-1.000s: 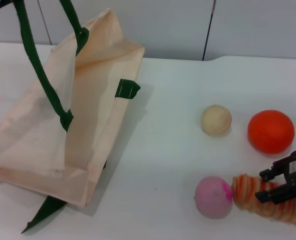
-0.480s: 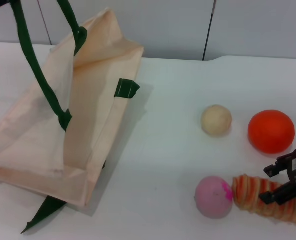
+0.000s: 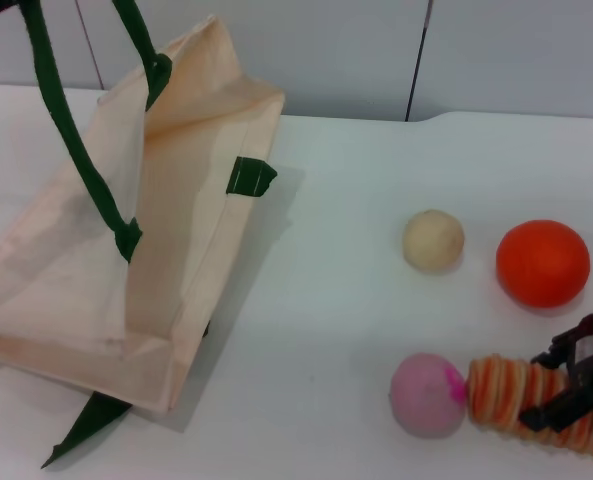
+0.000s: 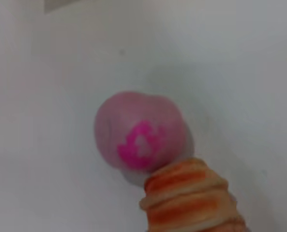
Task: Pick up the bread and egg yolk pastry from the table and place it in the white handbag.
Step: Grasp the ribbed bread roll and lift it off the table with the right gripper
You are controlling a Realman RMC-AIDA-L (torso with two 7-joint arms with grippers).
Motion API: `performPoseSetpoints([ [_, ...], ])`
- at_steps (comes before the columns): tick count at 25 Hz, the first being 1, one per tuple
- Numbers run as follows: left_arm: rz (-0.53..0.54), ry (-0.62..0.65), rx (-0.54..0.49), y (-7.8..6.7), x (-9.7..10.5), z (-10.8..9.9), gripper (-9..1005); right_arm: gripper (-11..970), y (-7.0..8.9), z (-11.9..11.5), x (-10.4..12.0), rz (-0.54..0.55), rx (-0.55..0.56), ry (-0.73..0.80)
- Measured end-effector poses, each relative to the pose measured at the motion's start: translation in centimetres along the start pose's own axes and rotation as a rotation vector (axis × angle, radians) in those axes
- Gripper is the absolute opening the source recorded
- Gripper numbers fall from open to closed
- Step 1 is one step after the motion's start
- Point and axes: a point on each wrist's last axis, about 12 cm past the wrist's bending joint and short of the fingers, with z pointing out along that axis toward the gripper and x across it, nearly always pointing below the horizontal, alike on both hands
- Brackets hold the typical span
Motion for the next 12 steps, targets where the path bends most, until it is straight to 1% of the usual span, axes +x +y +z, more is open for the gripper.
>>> performPoseSetpoints([
  [5,-0.002,-0.001,0.000,0.01,0.01,-0.03,99,845,0.09,0.72,-0.26,-0.004,-0.009,0.038],
  [12,-0.002,-0.001,-0.007,0.07,0.10,-0.22,99,830,-0.07,0.65,-0.37,-0.003,0.008,0.032],
])
